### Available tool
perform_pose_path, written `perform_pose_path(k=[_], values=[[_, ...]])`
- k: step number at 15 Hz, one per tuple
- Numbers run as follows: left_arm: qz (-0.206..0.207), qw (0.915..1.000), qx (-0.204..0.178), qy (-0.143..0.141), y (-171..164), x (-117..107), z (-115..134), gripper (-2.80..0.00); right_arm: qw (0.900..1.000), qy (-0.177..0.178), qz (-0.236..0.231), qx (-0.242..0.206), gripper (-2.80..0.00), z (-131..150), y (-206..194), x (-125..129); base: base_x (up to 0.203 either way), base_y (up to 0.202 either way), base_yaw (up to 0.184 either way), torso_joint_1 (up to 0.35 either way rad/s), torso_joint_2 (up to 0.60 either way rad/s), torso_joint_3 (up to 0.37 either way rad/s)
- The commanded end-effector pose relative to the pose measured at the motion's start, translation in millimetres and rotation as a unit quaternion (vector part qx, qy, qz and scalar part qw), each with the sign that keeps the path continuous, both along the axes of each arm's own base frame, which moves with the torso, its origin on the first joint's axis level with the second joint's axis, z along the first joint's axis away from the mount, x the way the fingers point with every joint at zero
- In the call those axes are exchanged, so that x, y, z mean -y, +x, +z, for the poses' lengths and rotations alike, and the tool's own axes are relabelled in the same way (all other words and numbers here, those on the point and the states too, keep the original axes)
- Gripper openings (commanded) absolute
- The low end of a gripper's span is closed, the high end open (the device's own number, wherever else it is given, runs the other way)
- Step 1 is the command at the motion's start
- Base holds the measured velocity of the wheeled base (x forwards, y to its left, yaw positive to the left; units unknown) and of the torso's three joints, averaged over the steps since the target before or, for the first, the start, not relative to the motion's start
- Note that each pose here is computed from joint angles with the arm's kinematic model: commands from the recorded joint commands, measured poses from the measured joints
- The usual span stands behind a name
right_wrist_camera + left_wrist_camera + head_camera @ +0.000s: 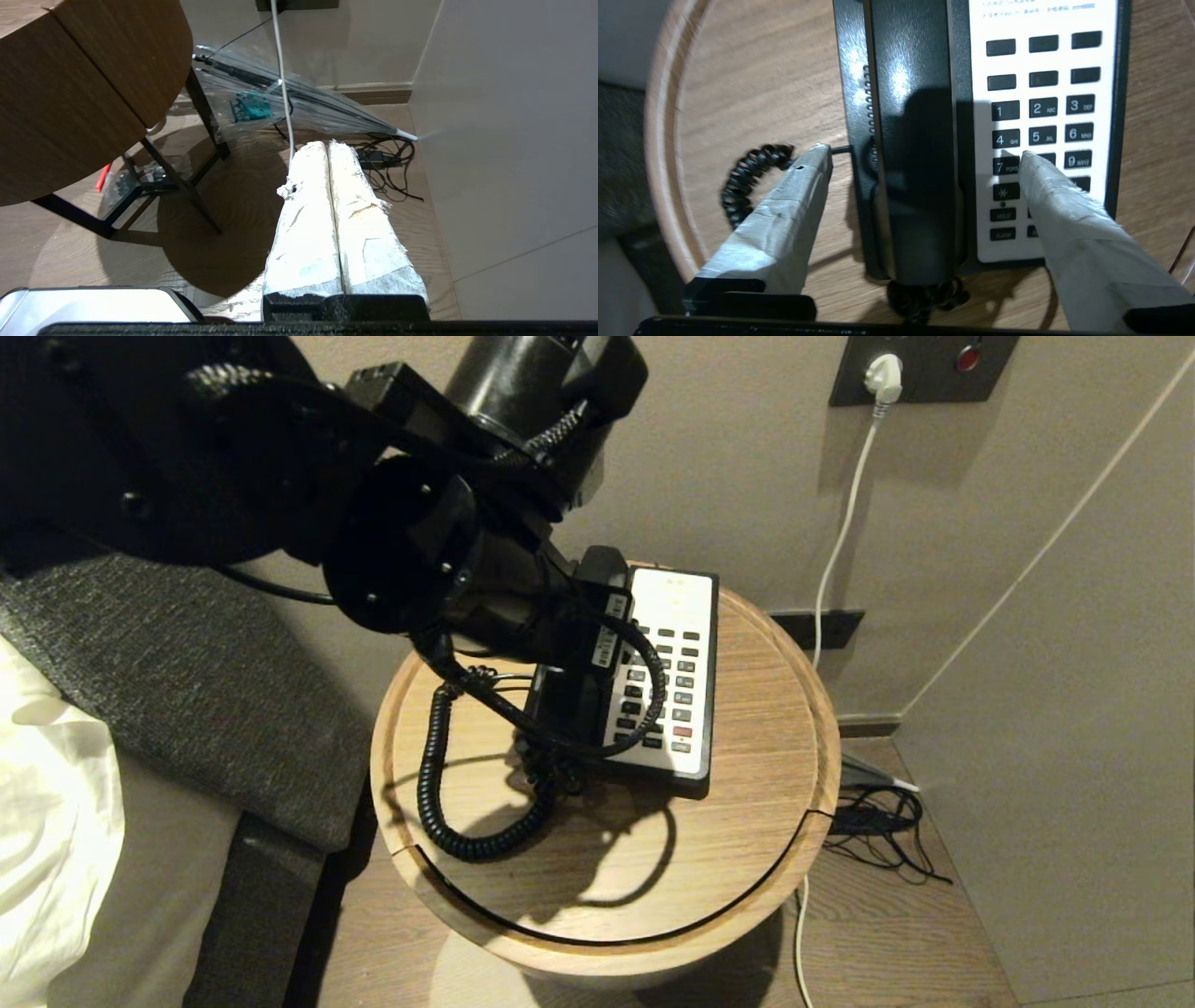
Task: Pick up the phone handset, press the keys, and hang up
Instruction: Pick up the desk phone handset
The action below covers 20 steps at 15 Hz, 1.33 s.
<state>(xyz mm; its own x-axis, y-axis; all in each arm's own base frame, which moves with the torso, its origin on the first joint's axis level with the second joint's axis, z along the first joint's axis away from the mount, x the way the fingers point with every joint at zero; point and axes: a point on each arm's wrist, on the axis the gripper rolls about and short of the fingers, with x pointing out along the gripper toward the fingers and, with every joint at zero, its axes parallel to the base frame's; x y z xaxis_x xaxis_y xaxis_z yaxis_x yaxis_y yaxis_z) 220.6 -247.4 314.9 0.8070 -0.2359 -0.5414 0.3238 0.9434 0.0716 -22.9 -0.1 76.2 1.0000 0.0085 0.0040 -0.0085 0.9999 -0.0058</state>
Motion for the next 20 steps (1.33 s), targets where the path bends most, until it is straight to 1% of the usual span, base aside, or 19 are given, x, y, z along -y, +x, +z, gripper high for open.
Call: perform_pose_path(k=[1,3,6,10,12,17,18,20], values=[[0.01,0.9998,-0.013,0.006,7.4,8.0,-12.0,0.0,1.0,0.0,0.0,0.0,-2.8,0.0,0.1,0.0,0.0,0.0,0.0,0.0,0.0,0.0],[0.017,0.9997,-0.015,0.007,10.7,7.8,-14.3,0.0,1.0,0.0,0.0,0.0,-2.8,0.0,0.1,0.0,0.0,0.0,0.0,0.0,0.0,0.0],[0.042,0.9989,-0.019,0.006,20.4,4.4,-19.2,0.0,1.0,0.0,0.0,0.0,-2.8,0.0,0.1,0.0,0.0,0.0,0.0,0.0,0.0,0.0],[0.052,0.9984,-0.02,0.005,25.9,1.4,-20.7,0.0,1.0,0.0,0.0,0.0,-2.8,0.0,0.1,0.0,0.0,0.0,0.0,0.0,0.0,0.0],[0.06,0.9979,-0.025,-0.004,28.2,2.5,-23.3,0.0,1.0,0.0,0.0,0.0,-2.8,0.0,0.1,0.0,0.0,0.0,0.0,0.0,0.0,0.0],[0.058,0.9981,-0.019,-0.008,30.1,4.7,-23.6,0.0,1.0,0.0,0.0,0.0,-2.8,0.0,0.1,0.0,0.0,0.0,0.0,0.0,0.0,0.0],[0.061,0.9978,-0.02,-0.012,30.5,4.4,-23.6,-2.8,1.0,0.0,0.0,0.0,-2.8,0.0,0.1,0.0,0.0,0.0,0.0,0.0,0.0,0.0],[0.056,0.9983,-0.017,-0.007,30.4,4.2,-22.7,-2.8,1.0,0.0,0.0,0.0,-2.8,0.0,0.1,0.0,0.0,0.0,0.0,0.0,0.0,0.0]])
